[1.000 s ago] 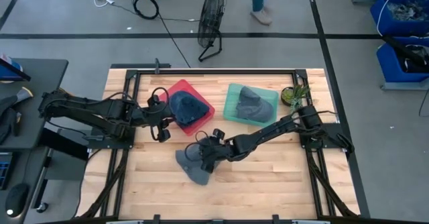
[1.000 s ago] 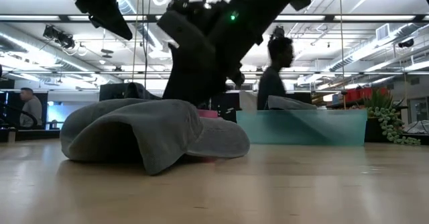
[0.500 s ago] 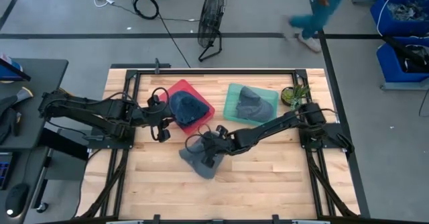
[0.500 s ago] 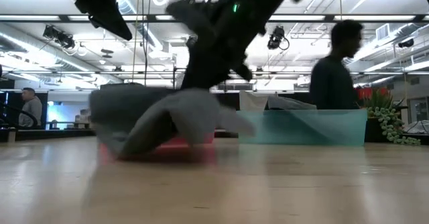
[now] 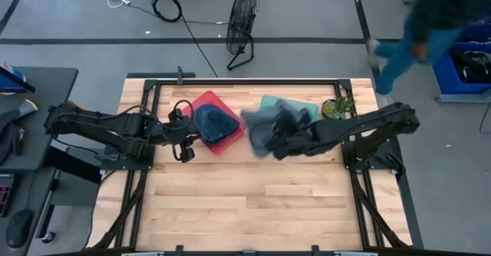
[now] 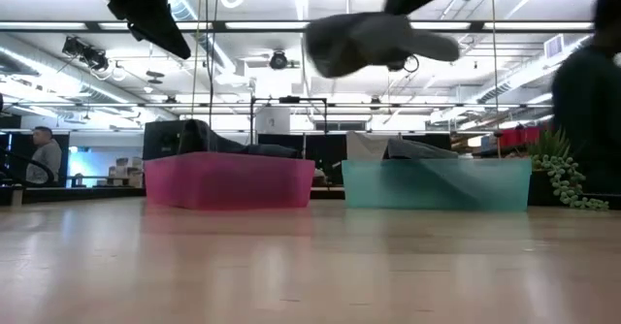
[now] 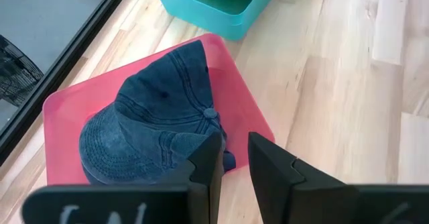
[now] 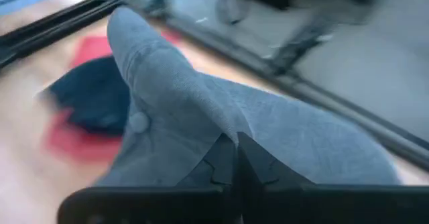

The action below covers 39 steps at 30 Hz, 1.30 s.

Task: Pick & Place hat
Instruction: Put the gray cap into the blue bin

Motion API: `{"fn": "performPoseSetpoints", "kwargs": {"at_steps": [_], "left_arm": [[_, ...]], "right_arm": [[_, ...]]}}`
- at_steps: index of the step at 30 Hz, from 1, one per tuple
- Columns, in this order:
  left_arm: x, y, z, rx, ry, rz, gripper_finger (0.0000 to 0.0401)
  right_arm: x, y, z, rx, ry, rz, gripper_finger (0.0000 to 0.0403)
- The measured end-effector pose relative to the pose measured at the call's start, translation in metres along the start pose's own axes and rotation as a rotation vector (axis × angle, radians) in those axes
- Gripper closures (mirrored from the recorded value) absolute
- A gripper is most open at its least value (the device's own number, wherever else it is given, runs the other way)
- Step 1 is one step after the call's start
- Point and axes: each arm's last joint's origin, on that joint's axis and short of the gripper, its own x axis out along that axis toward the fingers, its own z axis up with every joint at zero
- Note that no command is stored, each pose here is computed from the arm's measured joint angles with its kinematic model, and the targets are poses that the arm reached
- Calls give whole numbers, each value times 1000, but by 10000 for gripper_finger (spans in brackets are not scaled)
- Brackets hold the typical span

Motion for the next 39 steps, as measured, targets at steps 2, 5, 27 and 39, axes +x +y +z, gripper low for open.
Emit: {"fn": "performPoseSetpoints", "kwargs": {"at_steps": [2,5,27,39], "left_arm": [[0,0,0,0,0,0,323],[0,0,0,0,0,0,323],[0,0,0,0,0,0,323],[0,0,0,0,0,0,323]], "right_arm": [[-2,-17,4,59,-11,-82,398],[5,-35,4,149,42,-179,396],[134,-90,-99,318,216,-309,394],[136,-93,-109,167,284,-266,394]]}}
